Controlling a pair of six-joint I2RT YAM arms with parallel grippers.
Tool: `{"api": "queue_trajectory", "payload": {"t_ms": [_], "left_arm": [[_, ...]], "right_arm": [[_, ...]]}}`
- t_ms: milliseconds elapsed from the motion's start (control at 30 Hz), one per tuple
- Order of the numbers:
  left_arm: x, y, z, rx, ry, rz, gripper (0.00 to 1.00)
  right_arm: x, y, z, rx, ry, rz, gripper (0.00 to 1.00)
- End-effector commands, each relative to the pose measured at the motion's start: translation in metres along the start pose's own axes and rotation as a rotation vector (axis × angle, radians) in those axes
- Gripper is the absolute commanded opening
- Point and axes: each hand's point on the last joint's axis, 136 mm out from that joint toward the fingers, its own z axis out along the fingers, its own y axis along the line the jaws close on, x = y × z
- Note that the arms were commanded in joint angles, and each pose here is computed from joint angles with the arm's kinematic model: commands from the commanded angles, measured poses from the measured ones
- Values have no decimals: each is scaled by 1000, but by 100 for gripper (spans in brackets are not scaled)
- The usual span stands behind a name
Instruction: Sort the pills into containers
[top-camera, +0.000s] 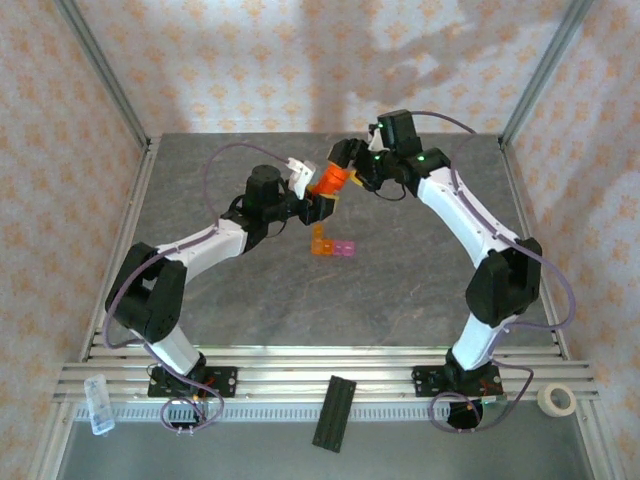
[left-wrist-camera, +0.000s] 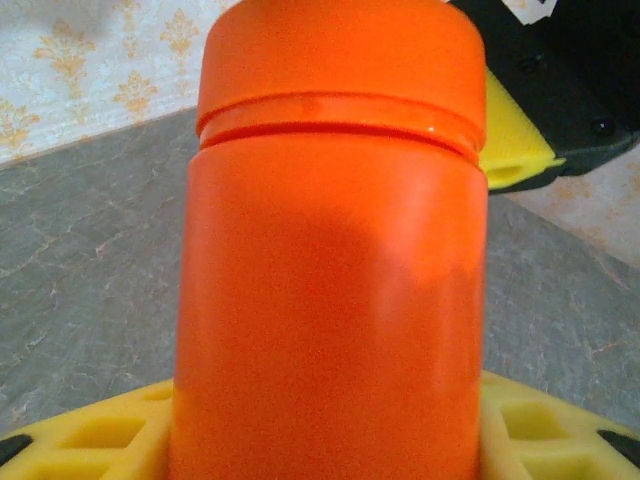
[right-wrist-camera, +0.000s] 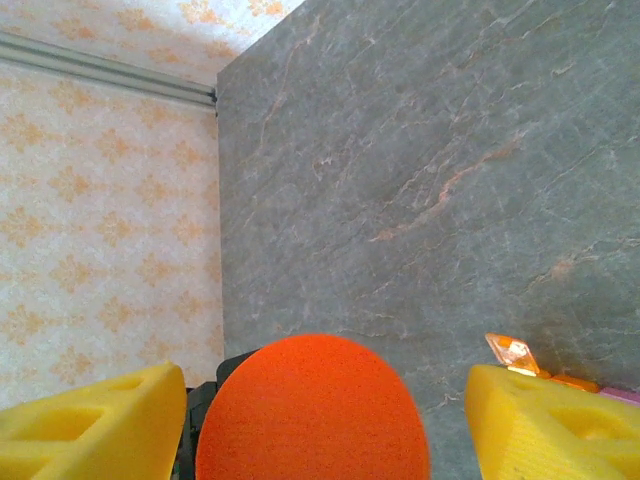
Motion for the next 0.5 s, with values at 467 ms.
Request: {"api": "queue_trajectory", "payload": {"t_ms": [467], "left_arm": [[-14,-3,1,26,-29,20,0]], "right_arm": [[3,5,5,4,-2,-89,39]]}}
